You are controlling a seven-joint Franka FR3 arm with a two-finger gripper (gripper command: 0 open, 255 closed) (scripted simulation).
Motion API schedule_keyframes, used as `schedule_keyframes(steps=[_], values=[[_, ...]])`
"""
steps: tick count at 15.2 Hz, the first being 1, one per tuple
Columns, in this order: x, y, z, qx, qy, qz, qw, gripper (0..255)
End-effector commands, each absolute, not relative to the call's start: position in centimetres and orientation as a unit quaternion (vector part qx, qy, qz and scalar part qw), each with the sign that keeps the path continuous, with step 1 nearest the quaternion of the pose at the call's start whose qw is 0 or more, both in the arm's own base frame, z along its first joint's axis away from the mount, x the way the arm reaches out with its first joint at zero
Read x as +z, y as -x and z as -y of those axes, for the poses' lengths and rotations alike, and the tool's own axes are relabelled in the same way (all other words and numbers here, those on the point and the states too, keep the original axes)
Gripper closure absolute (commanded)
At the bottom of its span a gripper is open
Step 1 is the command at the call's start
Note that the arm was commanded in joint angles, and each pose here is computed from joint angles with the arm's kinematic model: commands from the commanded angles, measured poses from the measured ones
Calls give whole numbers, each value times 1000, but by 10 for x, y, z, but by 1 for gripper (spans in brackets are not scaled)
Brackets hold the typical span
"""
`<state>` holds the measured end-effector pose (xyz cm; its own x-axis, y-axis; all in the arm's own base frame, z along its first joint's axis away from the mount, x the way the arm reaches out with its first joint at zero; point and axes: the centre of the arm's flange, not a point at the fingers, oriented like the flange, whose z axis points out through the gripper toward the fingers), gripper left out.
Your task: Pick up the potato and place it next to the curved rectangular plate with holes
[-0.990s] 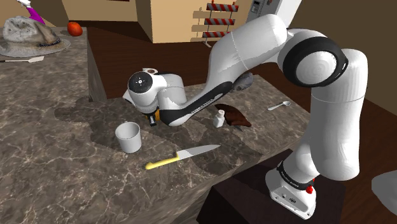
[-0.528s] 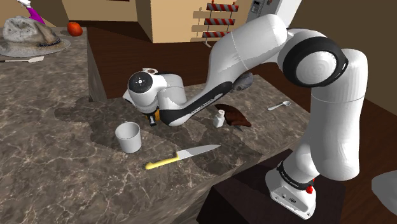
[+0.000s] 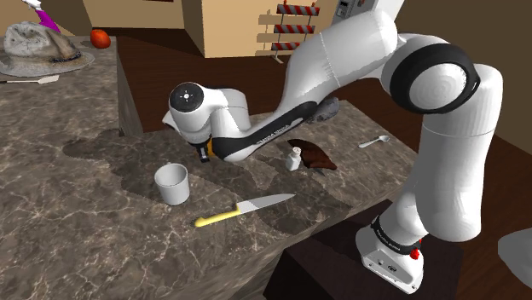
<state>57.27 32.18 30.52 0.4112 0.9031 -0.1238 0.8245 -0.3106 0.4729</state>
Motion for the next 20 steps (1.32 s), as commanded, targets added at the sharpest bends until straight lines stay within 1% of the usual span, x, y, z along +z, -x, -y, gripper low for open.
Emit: schedule_keyframes(steps=[1, 19, 20], values=[[316, -572, -322, 82, -805, -536, 239, 255], [410, -572, -322, 82, -805, -536, 239, 255], [410, -570, -309, 82, -805, -536, 239, 255]])
